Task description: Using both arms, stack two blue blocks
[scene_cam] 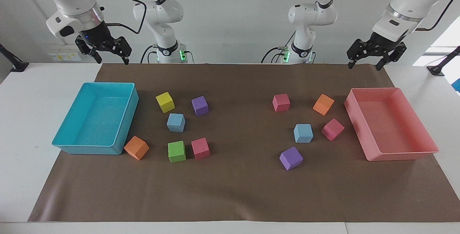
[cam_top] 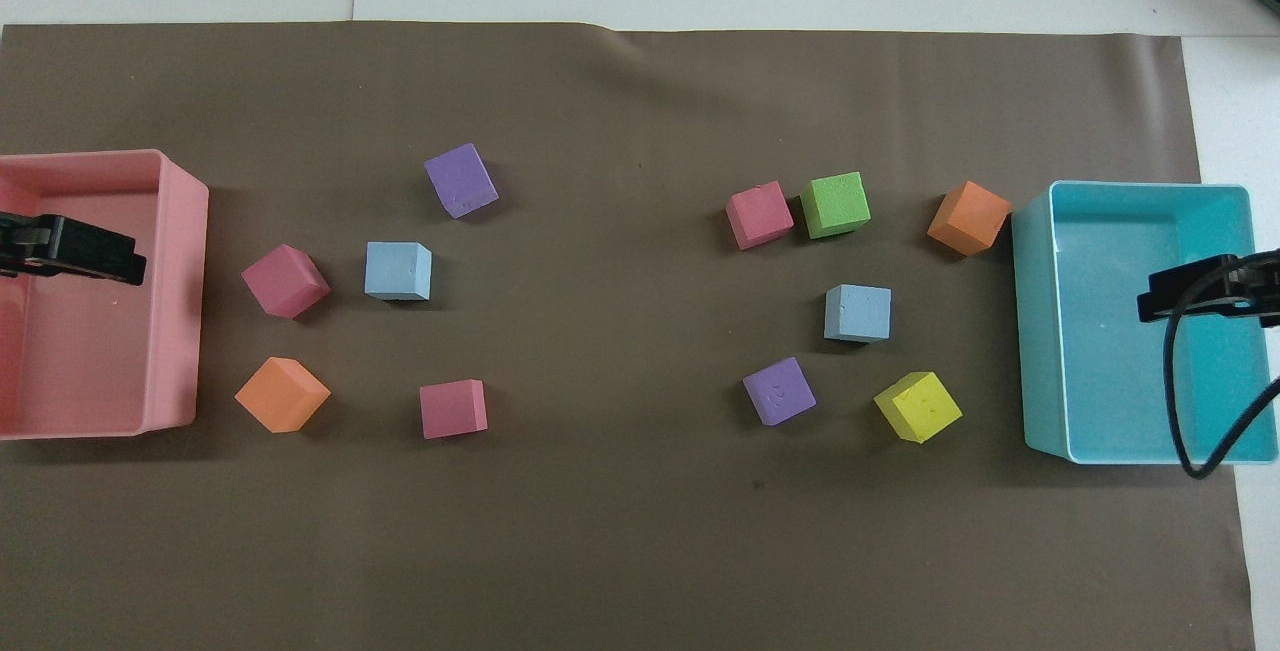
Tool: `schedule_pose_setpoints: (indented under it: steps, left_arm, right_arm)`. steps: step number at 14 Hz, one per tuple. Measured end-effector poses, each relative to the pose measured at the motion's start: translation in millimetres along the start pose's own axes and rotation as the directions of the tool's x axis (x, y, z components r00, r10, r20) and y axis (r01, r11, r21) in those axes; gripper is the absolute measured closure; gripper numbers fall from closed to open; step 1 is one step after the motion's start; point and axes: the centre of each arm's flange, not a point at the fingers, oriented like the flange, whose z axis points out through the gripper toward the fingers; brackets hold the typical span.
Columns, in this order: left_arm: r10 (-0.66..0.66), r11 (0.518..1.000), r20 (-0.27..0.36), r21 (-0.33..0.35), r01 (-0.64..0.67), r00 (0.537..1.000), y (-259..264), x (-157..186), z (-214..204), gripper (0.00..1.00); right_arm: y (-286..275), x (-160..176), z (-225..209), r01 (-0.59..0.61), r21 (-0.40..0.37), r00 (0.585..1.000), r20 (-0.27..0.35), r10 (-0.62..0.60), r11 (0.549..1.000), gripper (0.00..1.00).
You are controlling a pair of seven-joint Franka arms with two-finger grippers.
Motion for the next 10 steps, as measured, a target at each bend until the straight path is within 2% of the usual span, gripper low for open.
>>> schedule_pose_setpoints:
  steps: [10]
  left_arm:
    - [0.005,1.0,-0.001,0.0,-0.005,1.0,2.7,0.3,0.0,0.0]
  right_arm:
    - [-2.1,0.8,1.4,0.004,0.0,1.0,-0.006,-0.004,1.0,0.0]
